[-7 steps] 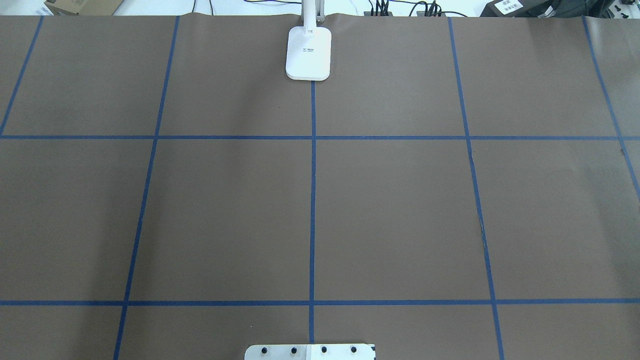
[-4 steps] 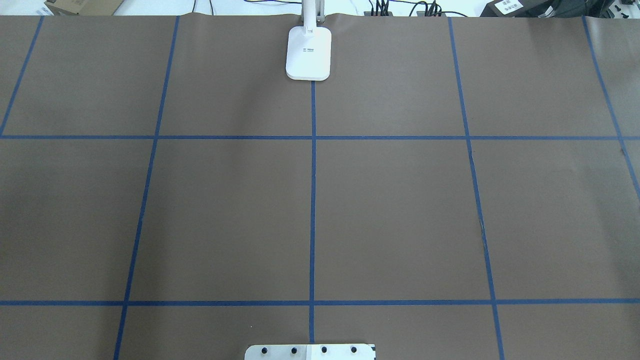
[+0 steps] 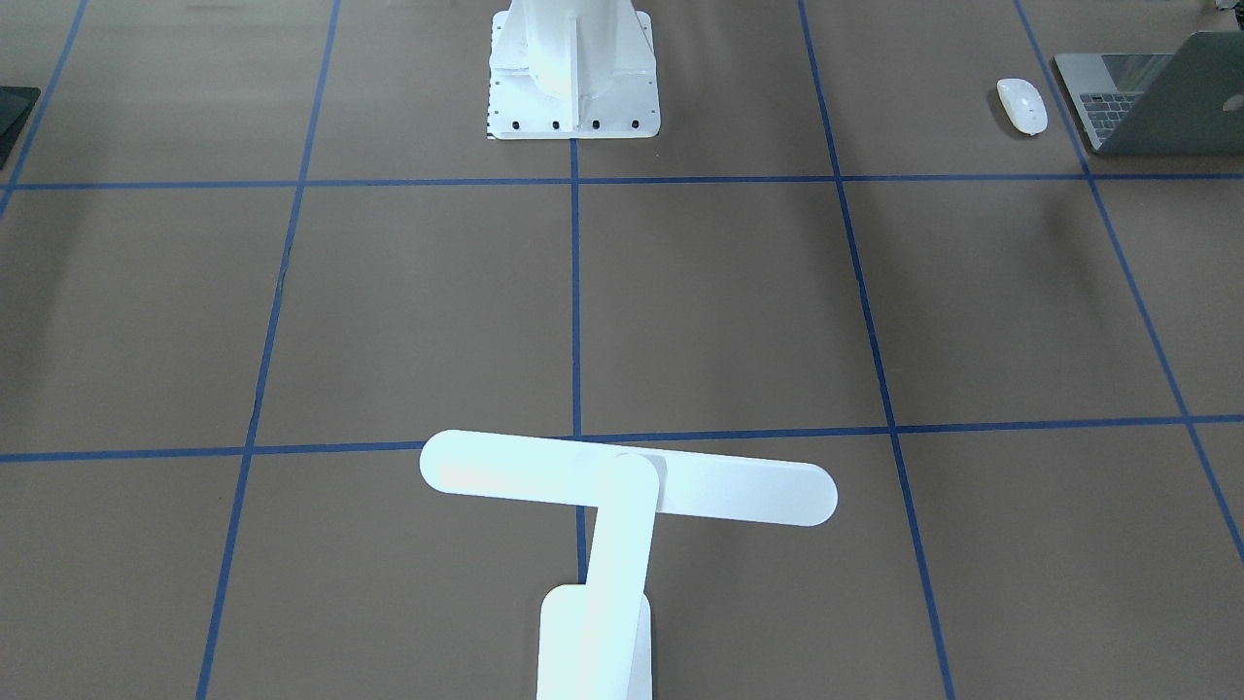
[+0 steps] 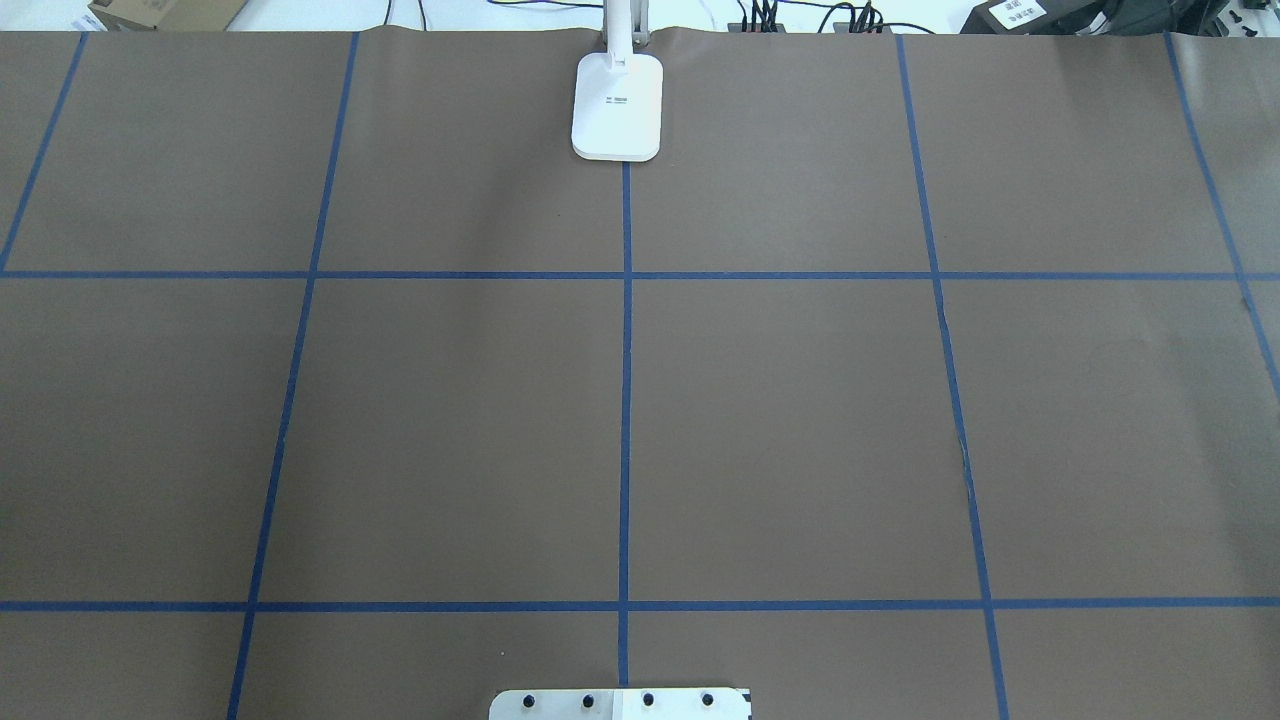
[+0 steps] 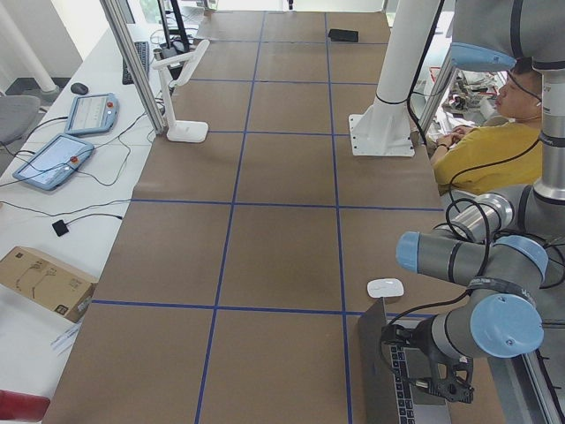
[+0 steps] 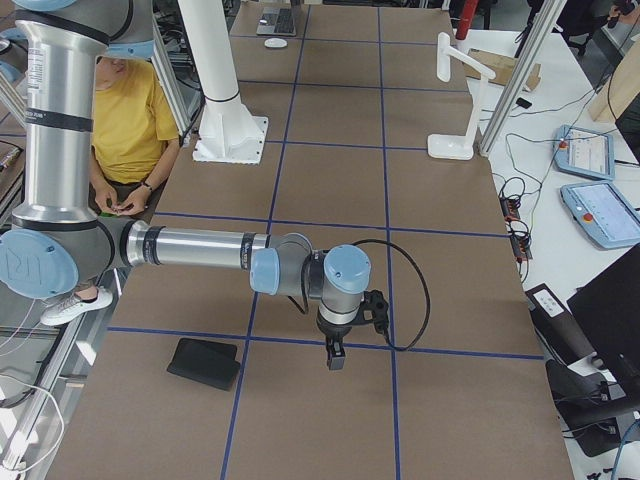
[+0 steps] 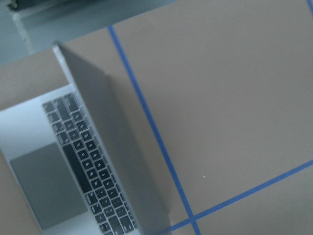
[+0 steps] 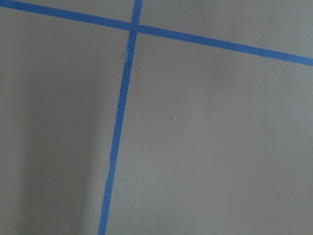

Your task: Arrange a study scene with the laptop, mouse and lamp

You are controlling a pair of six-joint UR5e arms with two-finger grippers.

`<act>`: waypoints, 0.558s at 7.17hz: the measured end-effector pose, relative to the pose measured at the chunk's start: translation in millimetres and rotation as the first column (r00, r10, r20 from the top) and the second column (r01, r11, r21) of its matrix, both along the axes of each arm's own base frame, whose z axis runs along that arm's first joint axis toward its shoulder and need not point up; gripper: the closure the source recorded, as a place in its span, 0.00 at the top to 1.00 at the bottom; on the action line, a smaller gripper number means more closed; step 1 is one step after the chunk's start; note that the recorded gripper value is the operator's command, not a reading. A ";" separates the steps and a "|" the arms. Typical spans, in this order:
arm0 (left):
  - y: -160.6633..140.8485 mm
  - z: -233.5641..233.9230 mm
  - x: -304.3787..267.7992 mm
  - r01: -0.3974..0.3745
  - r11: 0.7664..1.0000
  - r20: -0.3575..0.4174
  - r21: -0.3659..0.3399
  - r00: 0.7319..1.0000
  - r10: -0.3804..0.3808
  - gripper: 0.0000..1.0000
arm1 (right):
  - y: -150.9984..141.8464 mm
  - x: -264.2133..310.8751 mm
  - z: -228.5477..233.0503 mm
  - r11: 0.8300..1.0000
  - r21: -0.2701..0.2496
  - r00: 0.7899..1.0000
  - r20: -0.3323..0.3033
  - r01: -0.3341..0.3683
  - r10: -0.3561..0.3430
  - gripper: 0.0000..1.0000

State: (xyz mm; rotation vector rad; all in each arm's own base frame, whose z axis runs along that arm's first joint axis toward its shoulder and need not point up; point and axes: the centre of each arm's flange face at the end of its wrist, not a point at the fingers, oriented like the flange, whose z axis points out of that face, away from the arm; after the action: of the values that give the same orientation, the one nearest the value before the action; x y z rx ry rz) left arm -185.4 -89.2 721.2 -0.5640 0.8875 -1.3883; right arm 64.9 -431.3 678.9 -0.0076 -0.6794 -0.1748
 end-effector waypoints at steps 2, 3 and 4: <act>10.8 25.1 4.7 0.035 0.999 -0.028 -0.031 0.999 -0.036 0.98 | 0.1 0.0 0.0 1.000 0.000 1.000 0.000 0.000 0.000 1.00; 13.9 38.6 4.8 0.058 0.998 -0.021 -0.031 0.998 -0.059 0.98 | 0.1 0.0 0.1 1.000 0.000 1.000 0.000 0.000 0.000 1.00; 14.6 48.2 3.9 0.079 0.996 -0.006 -0.032 0.997 -0.080 0.98 | 0.0 0.0 0.1 1.000 0.000 1.000 0.000 0.000 0.000 1.00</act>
State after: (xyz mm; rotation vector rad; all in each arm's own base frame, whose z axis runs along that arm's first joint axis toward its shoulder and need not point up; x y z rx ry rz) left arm -181.5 -74.6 769.4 -0.5637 0.9037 -1.4754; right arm 64.9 -431.3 679.0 -0.0078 -0.6798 -0.1747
